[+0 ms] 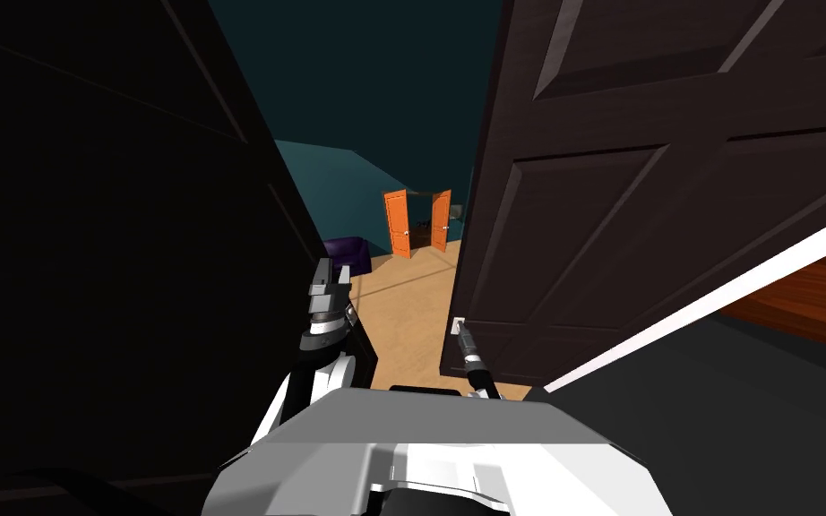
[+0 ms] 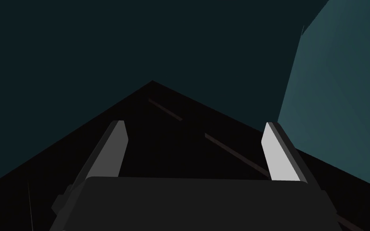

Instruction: Push the door open

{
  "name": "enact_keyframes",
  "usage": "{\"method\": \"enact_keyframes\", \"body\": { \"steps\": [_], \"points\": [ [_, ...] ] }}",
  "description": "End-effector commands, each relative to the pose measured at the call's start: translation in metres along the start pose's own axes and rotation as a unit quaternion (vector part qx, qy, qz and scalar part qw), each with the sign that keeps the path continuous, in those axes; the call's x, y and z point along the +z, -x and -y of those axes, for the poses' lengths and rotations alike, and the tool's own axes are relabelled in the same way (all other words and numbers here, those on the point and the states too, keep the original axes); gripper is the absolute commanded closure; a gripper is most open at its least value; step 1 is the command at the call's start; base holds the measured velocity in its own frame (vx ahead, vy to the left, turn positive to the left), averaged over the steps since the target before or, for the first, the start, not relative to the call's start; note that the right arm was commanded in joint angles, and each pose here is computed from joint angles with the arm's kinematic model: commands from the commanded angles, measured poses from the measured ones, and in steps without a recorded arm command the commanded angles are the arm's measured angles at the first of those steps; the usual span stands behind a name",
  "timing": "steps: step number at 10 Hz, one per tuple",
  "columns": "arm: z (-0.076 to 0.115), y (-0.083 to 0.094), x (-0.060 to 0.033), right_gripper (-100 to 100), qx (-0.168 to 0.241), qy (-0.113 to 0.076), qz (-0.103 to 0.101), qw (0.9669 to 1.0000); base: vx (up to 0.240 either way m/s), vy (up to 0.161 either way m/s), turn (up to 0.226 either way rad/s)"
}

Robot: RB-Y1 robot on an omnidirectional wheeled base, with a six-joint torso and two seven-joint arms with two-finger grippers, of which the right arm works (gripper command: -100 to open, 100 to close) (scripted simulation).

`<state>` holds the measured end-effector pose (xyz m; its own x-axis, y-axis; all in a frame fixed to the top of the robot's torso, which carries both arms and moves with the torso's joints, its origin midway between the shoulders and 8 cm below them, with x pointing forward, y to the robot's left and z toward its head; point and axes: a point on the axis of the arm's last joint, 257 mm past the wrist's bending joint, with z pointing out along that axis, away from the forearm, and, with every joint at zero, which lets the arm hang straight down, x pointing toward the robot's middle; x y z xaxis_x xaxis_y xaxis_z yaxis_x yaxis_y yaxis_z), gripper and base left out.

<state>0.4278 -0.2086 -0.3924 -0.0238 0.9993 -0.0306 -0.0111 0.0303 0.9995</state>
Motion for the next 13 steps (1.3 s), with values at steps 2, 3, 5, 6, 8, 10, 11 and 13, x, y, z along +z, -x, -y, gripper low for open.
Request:
{"method": "enact_keyframes", "body": {
  "steps": [2, 3, 5, 6, 8, 10, 11, 13],
  "points": [
    [-0.001, 0.001, 0.0000, 100, 0.000, 0.001, 0.001, 1.0000, -0.008, -0.001, -0.001],
    [-0.001, 0.001, 0.0000, 100, 0.000, 0.001, 0.001, 1.0000, 0.000, 0.000, 0.000],
    [0.002, 0.014, -0.0003, 100, -0.008, -0.002, 0.010, 0.9999, 0.135, 0.018, -0.057],
    [0.002, 0.019, -0.0001, 100, -0.011, -0.002, 0.013, 0.9999, 0.177, 0.021, -0.059],
    [0.001, 0.032, 0.0006, 100, -0.017, -0.002, 0.024, 0.9996, 0.235, -0.008, -0.062],
    [0.001, 0.041, 0.0011, 100, -0.021, -0.002, 0.032, 0.9993, 0.203, 0.024, -0.062],
    [0.000, 0.047, 0.0013, 100, -0.023, -0.002, 0.037, 0.9990, 0.142, 0.002, -0.074],
    [-0.001, 0.039, 0.0100, -100, -0.024, -0.001, 0.030, 0.9993, 0.082, -0.028, -0.201]
  ]
}}
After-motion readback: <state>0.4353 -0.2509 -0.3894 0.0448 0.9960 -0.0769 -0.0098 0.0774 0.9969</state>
